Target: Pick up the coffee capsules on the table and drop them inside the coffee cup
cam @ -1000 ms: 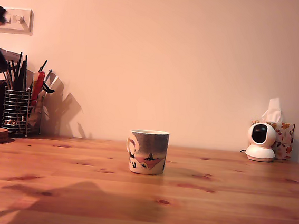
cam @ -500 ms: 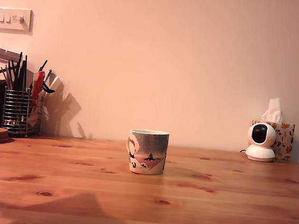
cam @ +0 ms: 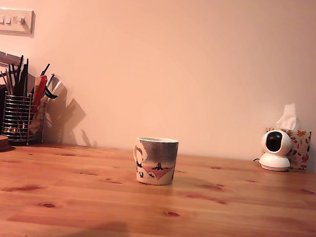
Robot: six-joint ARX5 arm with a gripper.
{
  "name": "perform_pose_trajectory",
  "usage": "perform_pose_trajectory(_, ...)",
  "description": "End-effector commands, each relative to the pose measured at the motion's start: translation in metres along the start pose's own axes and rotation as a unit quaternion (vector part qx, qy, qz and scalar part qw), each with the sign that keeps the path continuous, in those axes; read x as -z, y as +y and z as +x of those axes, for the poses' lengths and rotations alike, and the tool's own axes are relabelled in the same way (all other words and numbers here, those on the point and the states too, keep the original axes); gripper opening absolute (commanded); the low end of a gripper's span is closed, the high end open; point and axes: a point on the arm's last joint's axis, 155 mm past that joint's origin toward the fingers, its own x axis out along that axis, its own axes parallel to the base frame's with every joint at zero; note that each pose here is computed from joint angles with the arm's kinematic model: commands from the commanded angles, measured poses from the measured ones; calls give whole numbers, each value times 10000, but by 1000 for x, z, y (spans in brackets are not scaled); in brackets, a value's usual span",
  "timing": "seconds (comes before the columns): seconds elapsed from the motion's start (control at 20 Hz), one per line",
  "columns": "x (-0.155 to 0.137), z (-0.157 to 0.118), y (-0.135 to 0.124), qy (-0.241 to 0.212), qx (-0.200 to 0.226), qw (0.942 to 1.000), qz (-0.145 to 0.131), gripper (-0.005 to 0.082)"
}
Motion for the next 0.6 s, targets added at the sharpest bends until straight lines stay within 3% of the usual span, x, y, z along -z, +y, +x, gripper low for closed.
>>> perform_pose_trajectory(0.0, 4, -2, 1, -12, -28, 10000, -82, -20)
perform_pose_trajectory(0.55, -43, -42, -12, -1147, 93, 9933, 138, -19)
